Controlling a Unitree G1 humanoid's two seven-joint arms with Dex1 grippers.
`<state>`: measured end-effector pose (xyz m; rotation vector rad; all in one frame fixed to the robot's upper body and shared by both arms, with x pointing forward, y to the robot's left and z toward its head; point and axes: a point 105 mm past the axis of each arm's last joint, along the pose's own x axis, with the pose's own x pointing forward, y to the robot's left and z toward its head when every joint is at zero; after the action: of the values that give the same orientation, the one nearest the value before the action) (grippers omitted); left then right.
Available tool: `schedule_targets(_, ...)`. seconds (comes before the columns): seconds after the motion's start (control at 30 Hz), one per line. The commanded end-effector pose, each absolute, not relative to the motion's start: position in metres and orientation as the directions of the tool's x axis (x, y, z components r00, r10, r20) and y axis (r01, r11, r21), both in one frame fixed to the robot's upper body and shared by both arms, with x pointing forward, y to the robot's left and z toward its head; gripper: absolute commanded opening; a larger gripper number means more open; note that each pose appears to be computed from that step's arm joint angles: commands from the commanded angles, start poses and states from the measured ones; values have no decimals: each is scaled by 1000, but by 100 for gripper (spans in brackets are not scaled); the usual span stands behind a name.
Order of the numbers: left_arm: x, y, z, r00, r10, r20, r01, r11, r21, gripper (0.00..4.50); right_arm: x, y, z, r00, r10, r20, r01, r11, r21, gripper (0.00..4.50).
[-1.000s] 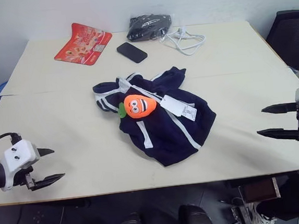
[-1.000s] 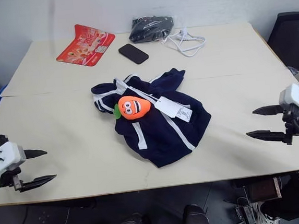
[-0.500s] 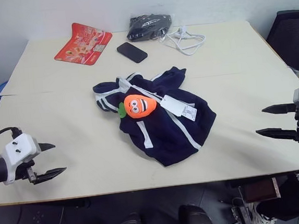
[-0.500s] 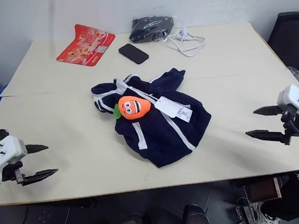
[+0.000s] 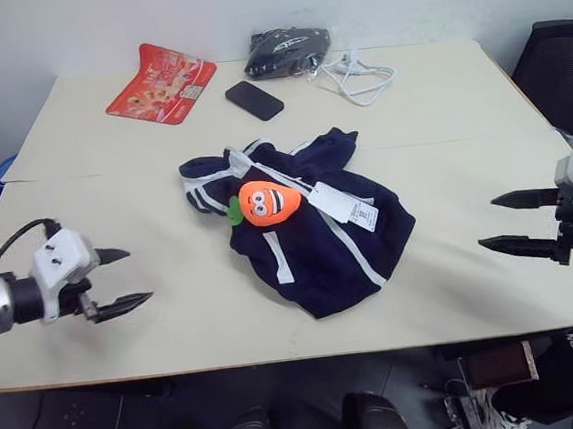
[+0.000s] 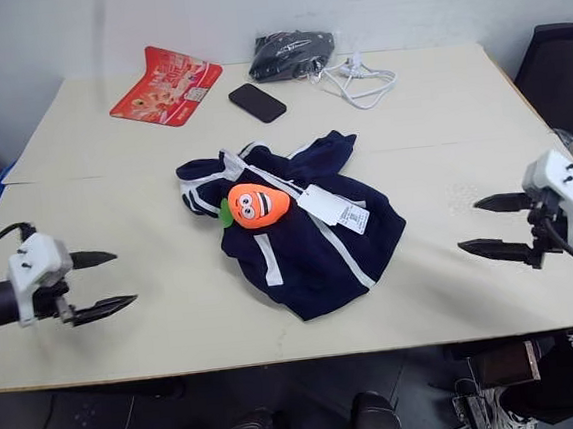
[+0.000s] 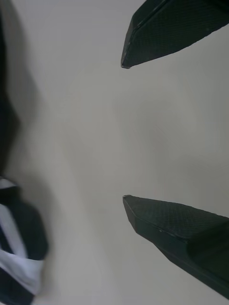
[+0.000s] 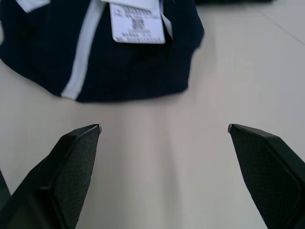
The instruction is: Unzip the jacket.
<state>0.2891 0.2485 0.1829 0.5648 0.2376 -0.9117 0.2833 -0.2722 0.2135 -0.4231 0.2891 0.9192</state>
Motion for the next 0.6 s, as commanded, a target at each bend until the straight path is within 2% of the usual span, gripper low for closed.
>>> schedule_targets(0.03,300,200,210,526,-769,-363,824,355,441,448,271,-233,244,517,791,-328,-852,437,-288,450)
schedule_targets(0.1,310,173,219,468,-808,-357,838,277,471,448,266,-211,250,482,825,-294,-866,397,-304,450)
schedule_targets(0.2,334,151,218,468,-782,-411,805,186,563,448,257,-184,250,431,859,-278,-883,338,-325,450)
schedule_targets(0.37,379,117,226,471,-799,-374,773,169,612,448,244,-159,247,381,889,-255,-896,287,-338,450)
schedule_targets(0.6,401,88,221,435,-825,-361,771,134,623,448,243,-155,241,397,888,-230,-890,311,-334,450)
